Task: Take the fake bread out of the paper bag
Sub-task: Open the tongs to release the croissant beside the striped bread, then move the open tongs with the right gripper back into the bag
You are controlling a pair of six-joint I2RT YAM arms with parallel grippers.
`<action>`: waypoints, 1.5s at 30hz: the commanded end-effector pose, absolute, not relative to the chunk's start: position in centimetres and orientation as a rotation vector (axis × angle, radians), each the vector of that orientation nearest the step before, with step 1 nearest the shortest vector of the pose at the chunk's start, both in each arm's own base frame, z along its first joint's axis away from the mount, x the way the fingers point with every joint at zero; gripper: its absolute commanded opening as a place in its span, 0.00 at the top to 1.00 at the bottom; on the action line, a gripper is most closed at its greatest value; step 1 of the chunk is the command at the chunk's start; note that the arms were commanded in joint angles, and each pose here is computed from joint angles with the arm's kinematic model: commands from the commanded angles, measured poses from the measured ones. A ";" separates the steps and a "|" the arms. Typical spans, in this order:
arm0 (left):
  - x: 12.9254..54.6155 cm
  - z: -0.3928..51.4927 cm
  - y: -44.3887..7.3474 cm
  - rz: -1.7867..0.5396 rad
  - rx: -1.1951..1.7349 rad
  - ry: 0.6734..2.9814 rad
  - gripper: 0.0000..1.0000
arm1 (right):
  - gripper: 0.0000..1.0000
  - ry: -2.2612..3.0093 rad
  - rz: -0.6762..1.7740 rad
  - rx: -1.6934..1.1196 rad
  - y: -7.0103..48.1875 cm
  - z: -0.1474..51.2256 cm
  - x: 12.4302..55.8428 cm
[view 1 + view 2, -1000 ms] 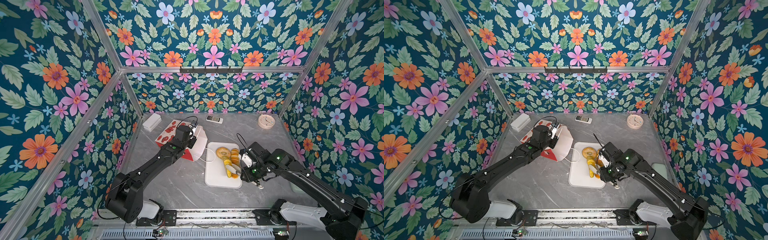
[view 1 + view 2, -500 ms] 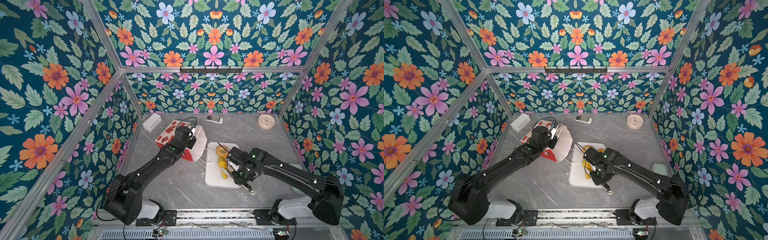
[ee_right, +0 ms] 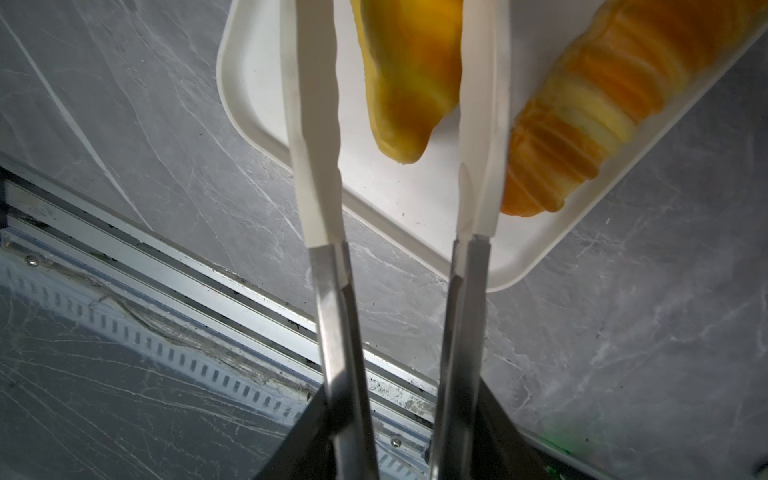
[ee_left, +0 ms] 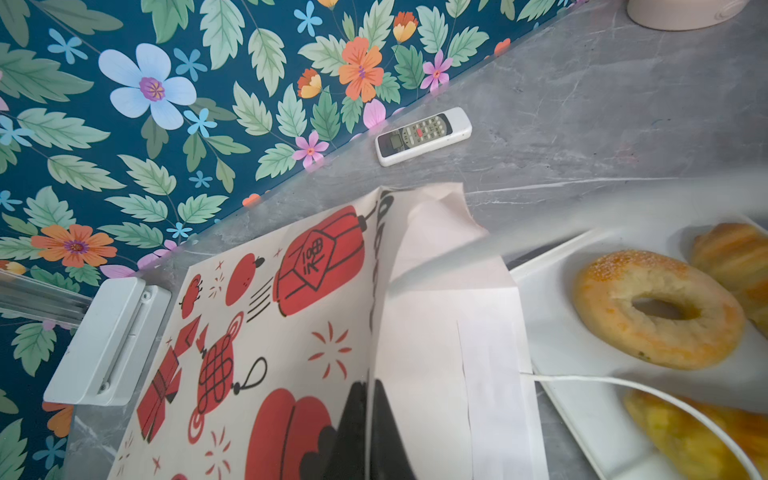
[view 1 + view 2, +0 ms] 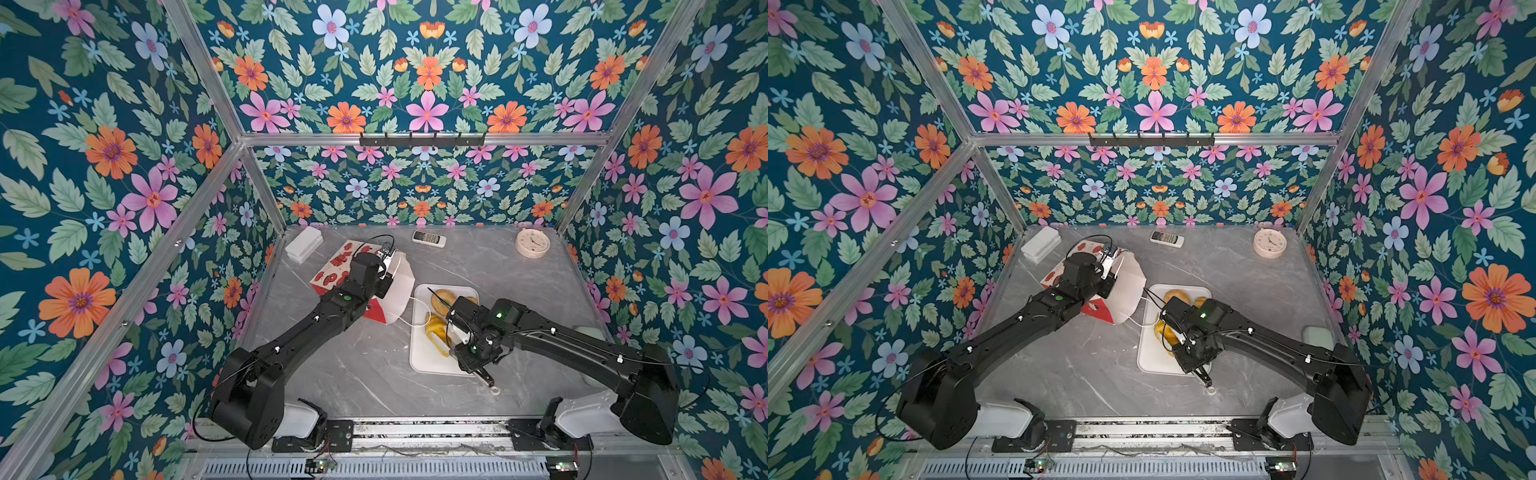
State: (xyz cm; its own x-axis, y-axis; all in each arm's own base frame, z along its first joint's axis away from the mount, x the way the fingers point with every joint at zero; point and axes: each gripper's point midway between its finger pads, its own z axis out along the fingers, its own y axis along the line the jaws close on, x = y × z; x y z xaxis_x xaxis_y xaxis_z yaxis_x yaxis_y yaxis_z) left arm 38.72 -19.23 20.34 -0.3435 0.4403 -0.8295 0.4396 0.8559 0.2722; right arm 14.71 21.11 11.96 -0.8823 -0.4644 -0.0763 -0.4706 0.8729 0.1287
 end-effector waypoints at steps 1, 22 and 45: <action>39.1 20.9 -19.6 -0.017 0.628 1.951 1.00 | 0.54 2.995 0.239 -0.721 21.2 12.1 14.7; 39.0 21.2 -19.4 -0.017 0.621 1.947 1.00 | 0.58 2.895 0.603 -0.724 25.7 12.4 14.9; 38.8 21.5 -19.1 -0.010 0.612 1.939 1.00 | 0.59 2.805 0.764 -0.563 25.2 13.8 16.6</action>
State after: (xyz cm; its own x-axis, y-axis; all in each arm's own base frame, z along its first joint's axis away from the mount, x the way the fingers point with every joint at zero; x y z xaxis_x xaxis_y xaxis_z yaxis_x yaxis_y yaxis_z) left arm 38.41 -19.04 20.59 -0.3365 0.4328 -0.8363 0.4349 0.8592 0.2696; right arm 16.35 24.27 12.35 -0.9153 -0.3314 -0.2288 -0.3987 0.8261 0.3982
